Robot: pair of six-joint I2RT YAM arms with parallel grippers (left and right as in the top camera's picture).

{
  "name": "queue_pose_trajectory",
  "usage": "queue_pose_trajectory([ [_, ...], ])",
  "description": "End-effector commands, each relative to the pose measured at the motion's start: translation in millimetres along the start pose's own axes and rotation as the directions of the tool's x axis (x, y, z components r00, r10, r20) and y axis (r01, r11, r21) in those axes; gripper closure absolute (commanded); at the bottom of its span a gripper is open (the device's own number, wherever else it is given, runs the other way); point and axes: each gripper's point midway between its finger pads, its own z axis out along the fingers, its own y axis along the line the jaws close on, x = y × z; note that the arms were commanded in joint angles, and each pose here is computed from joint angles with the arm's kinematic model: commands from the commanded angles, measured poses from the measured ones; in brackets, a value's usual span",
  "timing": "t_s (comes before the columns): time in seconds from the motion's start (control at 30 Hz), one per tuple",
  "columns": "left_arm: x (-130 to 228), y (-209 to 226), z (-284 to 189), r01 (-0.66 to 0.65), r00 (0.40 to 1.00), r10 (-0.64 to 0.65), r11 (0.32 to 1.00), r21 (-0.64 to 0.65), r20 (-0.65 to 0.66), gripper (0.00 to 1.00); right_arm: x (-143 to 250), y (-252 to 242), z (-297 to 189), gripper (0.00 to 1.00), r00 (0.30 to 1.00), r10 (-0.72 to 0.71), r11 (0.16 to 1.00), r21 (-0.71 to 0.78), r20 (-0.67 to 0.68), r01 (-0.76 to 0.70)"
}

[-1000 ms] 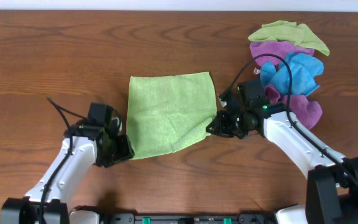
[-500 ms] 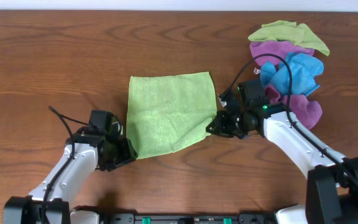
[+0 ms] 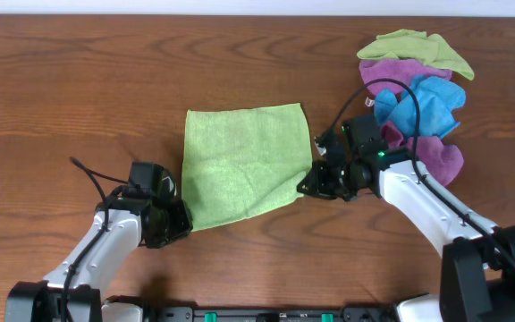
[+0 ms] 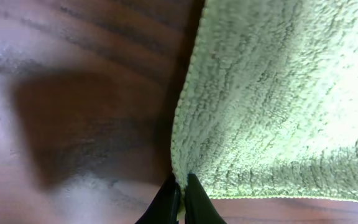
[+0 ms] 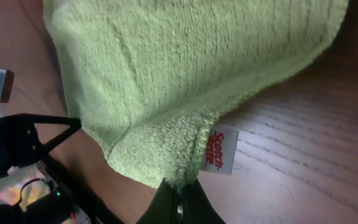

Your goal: Fold the cloth

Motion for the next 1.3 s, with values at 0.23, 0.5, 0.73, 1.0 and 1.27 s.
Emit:
queue_pose_trajectory([
  [0.23,-9,-13,-50,-0.061,0.997,0.064,0.997,-0.049,0.05,0.94,14,8,-14,0.98,0.999,-0.027,1.0,0.008,-0.019,0.027],
  [0.5,-13,-27,-87,-0.085,0.974,0.081,0.996,0.009,0.21,0.94,18,13,-44,0.98,0.997,-0.026,0.997,0.071,0.07,0.021],
  [0.73,-55,-46,-87,-0.106,0.938,0.08,0.993,0.06,0.336,0.94,-18,13,-48,0.98,0.975,-0.057,0.994,0.101,0.216,0.036],
  [1.0,-101,-62,-65,-0.113,0.931,0.08,0.991,0.075,0.356,0.94,-59,5,-32,0.98,0.948,-0.069,0.992,0.118,0.31,0.034],
  [1.27,-156,-86,-67,-0.152,0.917,0.124,0.987,0.045,0.379,0.94,-99,-5,-8,0.98,0.92,-0.054,0.996,0.089,0.388,0.021],
])
